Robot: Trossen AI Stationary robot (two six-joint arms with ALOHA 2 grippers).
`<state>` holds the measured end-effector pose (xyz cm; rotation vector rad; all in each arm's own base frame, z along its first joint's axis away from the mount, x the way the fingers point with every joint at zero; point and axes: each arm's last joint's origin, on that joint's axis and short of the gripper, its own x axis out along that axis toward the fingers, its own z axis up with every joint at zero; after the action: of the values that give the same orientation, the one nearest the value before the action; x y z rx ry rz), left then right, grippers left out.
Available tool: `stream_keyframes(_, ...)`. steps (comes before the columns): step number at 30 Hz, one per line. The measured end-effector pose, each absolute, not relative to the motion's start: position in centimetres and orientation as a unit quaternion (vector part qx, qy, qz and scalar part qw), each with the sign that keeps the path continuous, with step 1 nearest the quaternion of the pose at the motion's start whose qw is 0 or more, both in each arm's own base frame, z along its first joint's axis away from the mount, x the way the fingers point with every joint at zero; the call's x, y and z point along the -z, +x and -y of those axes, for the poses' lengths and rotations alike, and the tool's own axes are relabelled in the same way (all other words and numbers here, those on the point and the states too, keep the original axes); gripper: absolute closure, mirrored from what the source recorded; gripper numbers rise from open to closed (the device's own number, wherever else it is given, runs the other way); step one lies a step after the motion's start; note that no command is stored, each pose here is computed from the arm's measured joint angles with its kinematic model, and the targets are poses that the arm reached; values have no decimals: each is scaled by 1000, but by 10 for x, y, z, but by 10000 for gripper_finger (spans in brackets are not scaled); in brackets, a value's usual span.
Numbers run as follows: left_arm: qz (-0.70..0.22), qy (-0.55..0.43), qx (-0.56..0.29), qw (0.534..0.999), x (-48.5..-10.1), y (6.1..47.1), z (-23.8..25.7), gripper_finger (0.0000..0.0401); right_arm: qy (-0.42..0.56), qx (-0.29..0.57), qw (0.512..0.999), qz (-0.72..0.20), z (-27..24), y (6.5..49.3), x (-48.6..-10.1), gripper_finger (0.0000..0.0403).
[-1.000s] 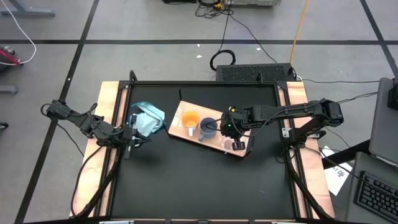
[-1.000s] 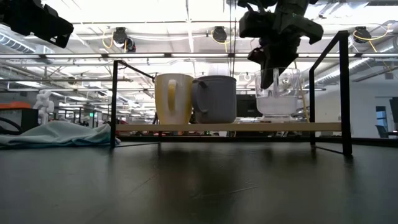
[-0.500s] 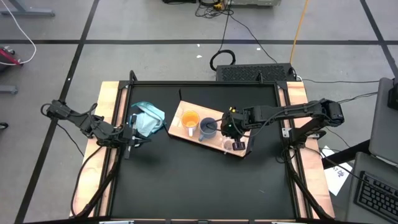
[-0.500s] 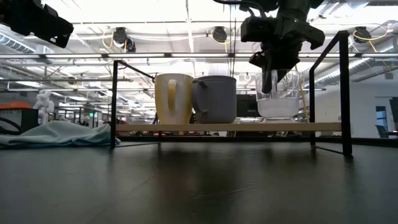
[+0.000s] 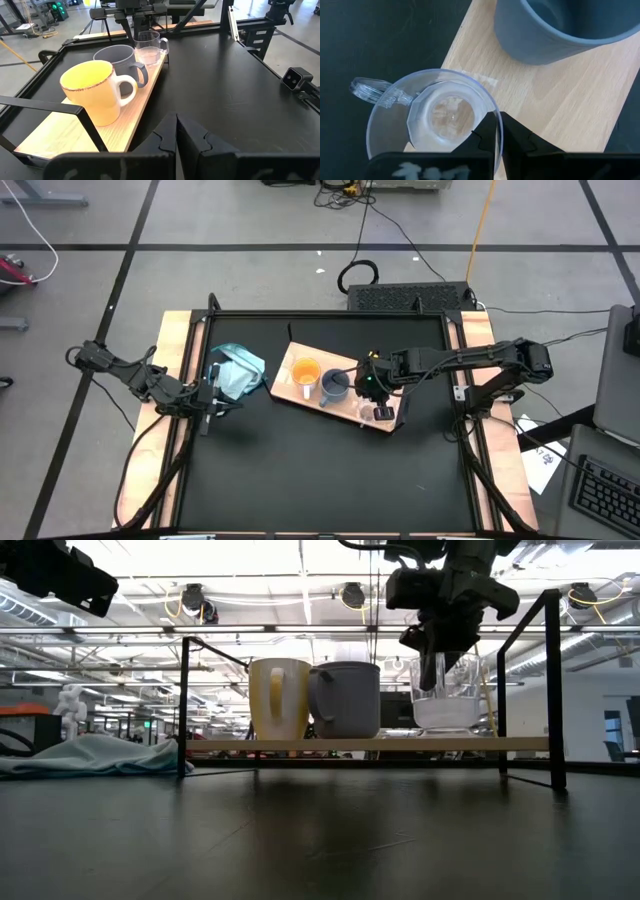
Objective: Stack small to large cups/mugs on shelf
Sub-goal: Put the transparent cup on the shelf, then return to home position
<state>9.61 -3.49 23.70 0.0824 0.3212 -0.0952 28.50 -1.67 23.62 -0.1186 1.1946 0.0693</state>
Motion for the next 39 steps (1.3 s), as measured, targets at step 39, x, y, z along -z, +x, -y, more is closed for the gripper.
stream_keyframes(39, -167, 44, 47, 984, -236, 97, 36, 389, -58, -12, 869, -490, 17, 277, -264, 303)
